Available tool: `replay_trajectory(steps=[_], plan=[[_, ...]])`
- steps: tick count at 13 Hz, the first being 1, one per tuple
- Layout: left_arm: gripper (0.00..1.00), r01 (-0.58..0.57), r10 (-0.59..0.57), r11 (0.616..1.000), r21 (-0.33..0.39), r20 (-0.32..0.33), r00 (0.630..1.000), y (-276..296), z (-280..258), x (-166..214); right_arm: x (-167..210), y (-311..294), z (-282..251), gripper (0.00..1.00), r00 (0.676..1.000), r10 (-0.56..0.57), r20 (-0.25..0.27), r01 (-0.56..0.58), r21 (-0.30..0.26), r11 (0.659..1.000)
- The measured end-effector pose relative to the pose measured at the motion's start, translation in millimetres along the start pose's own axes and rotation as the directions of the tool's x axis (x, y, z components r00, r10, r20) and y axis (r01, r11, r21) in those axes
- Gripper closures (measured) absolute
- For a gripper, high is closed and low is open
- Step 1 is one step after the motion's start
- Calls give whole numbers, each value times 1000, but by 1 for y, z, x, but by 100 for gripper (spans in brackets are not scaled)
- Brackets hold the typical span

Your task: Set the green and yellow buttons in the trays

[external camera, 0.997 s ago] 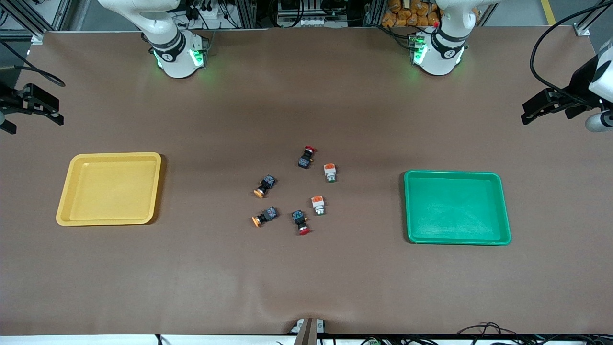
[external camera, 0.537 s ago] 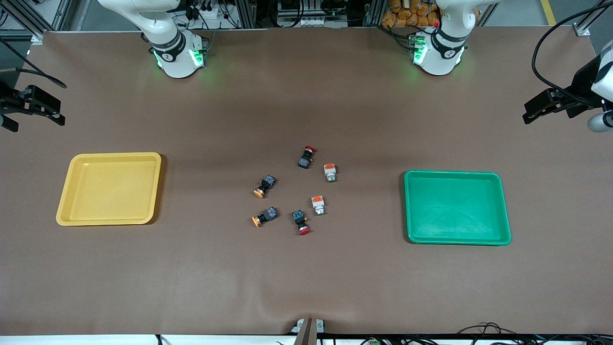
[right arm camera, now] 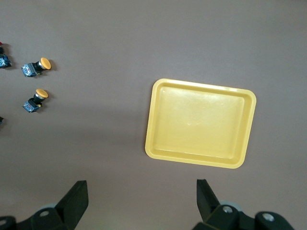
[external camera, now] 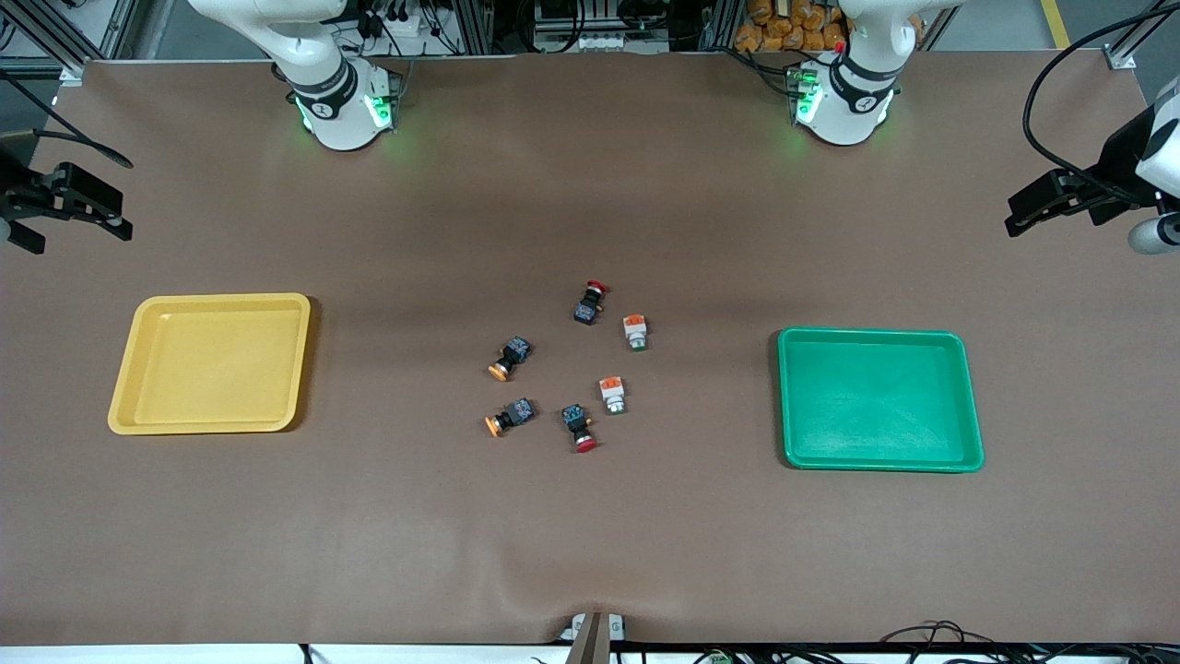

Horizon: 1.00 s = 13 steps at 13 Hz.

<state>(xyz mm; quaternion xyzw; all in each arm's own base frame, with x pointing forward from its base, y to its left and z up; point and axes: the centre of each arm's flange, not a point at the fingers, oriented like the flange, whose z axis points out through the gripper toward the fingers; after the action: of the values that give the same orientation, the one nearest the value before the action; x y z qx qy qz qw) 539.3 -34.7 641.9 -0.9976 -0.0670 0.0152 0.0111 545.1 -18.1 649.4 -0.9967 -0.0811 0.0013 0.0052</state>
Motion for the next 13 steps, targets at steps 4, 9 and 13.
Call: replay_trajectory(steps=[4,9,13], plan=[[0,0,0,1000,0,0,1000,0,0,0,-1,3,0,0,1000,6,4,-6,2,1000],[0,-3,3,1000,-1,14,1000,1,7,4,-3,4,2,0,1000,10,22,-10,6,1000],[0,-17,17,1000,-1,16,1000,8,8,3,-3,4,2,0,1000,10,21,-10,8,1000]])
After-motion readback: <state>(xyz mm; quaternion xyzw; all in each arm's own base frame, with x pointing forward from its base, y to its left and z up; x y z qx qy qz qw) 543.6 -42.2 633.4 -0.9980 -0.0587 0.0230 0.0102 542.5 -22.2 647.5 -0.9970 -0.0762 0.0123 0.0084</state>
